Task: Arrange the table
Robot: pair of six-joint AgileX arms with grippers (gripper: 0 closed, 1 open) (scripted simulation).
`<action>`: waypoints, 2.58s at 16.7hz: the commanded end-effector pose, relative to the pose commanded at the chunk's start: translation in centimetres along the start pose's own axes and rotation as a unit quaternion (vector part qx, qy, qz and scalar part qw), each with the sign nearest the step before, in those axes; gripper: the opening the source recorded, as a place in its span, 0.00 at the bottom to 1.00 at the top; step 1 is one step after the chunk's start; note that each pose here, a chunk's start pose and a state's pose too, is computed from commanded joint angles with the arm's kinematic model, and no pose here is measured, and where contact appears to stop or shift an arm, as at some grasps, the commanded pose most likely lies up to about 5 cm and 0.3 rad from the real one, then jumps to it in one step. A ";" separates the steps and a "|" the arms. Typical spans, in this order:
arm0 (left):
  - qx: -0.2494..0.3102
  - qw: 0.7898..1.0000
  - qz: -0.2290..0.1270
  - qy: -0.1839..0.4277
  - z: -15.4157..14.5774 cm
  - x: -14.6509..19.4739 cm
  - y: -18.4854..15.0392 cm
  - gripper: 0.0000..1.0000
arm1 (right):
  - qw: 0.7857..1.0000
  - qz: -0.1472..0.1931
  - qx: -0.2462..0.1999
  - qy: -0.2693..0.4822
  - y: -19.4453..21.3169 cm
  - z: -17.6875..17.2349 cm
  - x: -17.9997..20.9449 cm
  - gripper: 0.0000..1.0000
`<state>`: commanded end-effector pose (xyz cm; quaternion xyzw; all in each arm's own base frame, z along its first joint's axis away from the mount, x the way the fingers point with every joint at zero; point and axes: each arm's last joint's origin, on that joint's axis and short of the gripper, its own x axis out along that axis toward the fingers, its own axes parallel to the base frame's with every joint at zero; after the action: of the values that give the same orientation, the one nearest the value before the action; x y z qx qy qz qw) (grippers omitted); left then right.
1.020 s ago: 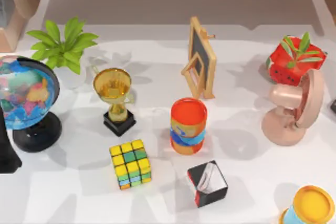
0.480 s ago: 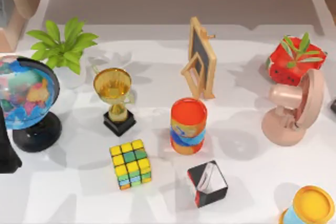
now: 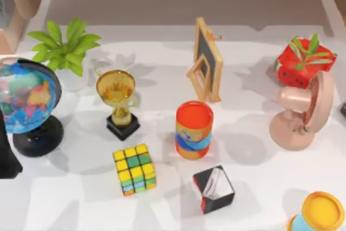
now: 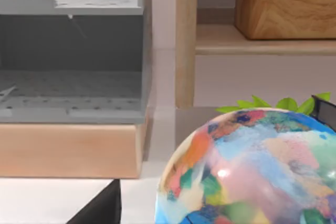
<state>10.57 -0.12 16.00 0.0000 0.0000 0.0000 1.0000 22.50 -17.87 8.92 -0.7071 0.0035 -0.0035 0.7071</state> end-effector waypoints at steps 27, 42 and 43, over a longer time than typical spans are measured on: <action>0.000 1.000 0.000 0.000 0.0 0.0 0.0 1.00 | 1.000 0.000 0.000 0.000 0.0 0.0 2.5 0.00; 0.000 1.000 0.000 0.000 0.0 0.0 0.0 1.00 | 1.000 0.001 0.002 0.001 0.1 -0.2 7.5 0.00; 0.000 1.000 0.000 0.000 0.0 0.0 0.0 1.00 | 1.000 0.002 0.002 0.001 0.1 -0.1 8.2 0.00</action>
<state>10.57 -0.12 16.00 0.0000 0.0000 0.0000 1.0000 30.65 -18.05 8.82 -0.7053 0.0057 -0.0033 0.7089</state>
